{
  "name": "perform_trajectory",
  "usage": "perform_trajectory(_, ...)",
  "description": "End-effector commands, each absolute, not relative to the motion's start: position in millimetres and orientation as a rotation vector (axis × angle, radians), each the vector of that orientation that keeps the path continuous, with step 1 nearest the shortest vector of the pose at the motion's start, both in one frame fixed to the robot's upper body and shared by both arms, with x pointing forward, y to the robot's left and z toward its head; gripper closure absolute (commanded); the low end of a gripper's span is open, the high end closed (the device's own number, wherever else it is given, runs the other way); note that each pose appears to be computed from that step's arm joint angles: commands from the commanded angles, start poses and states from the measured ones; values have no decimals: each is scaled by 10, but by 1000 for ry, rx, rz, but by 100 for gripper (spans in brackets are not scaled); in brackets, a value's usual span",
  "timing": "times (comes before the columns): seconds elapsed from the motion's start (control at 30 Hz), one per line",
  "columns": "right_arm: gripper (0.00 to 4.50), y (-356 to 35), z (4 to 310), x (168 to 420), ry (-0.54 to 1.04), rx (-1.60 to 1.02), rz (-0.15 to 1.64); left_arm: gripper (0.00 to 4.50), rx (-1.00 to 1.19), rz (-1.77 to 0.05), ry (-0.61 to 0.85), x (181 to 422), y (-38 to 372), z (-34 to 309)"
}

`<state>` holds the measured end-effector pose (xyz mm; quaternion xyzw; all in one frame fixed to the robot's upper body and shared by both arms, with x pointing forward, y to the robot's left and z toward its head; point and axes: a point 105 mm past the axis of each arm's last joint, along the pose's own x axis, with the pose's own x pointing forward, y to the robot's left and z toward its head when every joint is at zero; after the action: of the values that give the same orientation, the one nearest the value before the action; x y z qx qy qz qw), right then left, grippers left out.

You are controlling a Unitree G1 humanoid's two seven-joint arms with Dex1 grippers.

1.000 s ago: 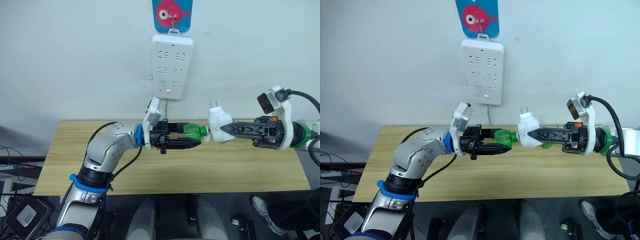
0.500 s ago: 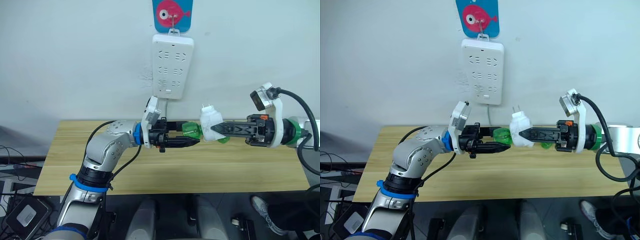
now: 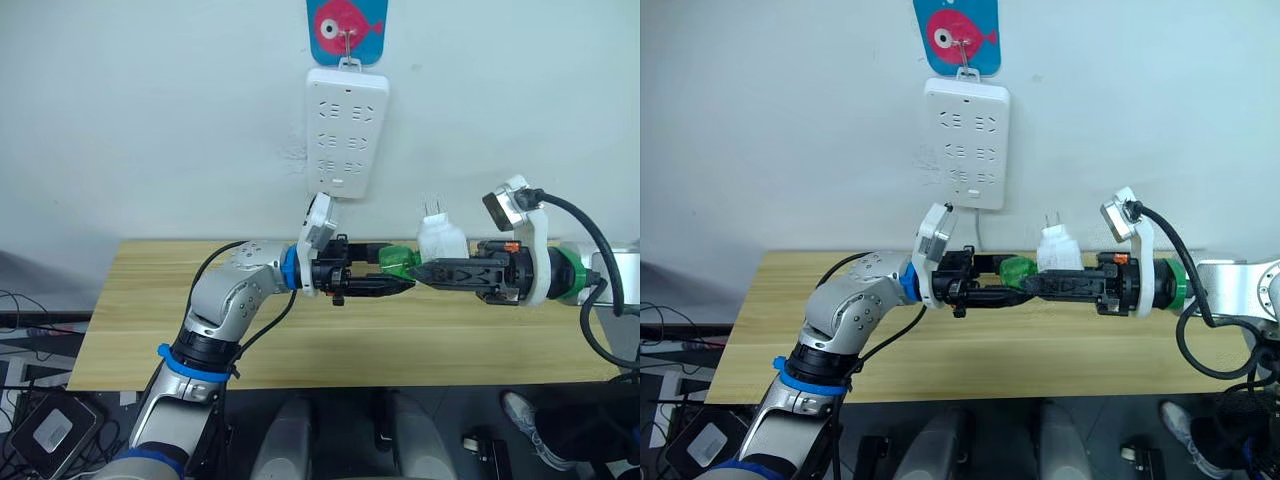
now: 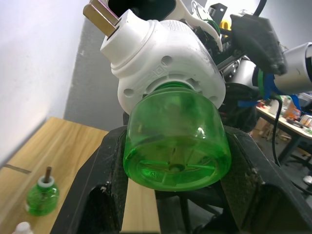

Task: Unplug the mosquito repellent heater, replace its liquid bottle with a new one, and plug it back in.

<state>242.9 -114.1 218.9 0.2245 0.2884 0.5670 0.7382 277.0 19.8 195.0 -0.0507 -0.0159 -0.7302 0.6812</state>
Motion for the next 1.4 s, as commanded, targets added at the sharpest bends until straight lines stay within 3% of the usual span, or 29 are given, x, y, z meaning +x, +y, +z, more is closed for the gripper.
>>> perform_trajectory(0.03,1,-1117,2246,2361,622,478,1270,223,-101,-1622,-76,2807,195,2039)
perform_trajectory(0.3,1,-1069,2158,2260,693,452,1313,223,-101,-1612,-86,2844,198,2078)
perform_trajectory(0.43,1,-1325,2034,2187,775,398,1264,223,-90,-1589,-90,2897,257,2099)
perform_trajectory(0.53,1,-1615,1888,2318,783,351,1139,223,-83,-1589,-83,2895,288,2092)
perform_trajectory(0.67,91,-1926,1779,2662,684,306,990,223,-69,-1607,-59,2856,331,2063)
perform_trajectory(0.87,319,-1955,1852,3072,535,308,947,223,-53,-1670,6,2737,401,2030)
perform_trajectory(0.97,430,-1716,1853,3066,522,337,1030,223,-65,-1671,9,2733,395,2052)
perform_trajectory(1.07,444,-1494,1838,2938,543,372,1118,223,-76,-1648,-3,2779,382,2076)
perform_trajectory(1.23,444,-1188,1792,2467,632,421,1317,223,-93,-1610,-11,2828,343,2037)
perform_trajectory(1.4,444,-1059,2036,2252,614,470,1441,223,-31,-1573,13,2851,350,1872)
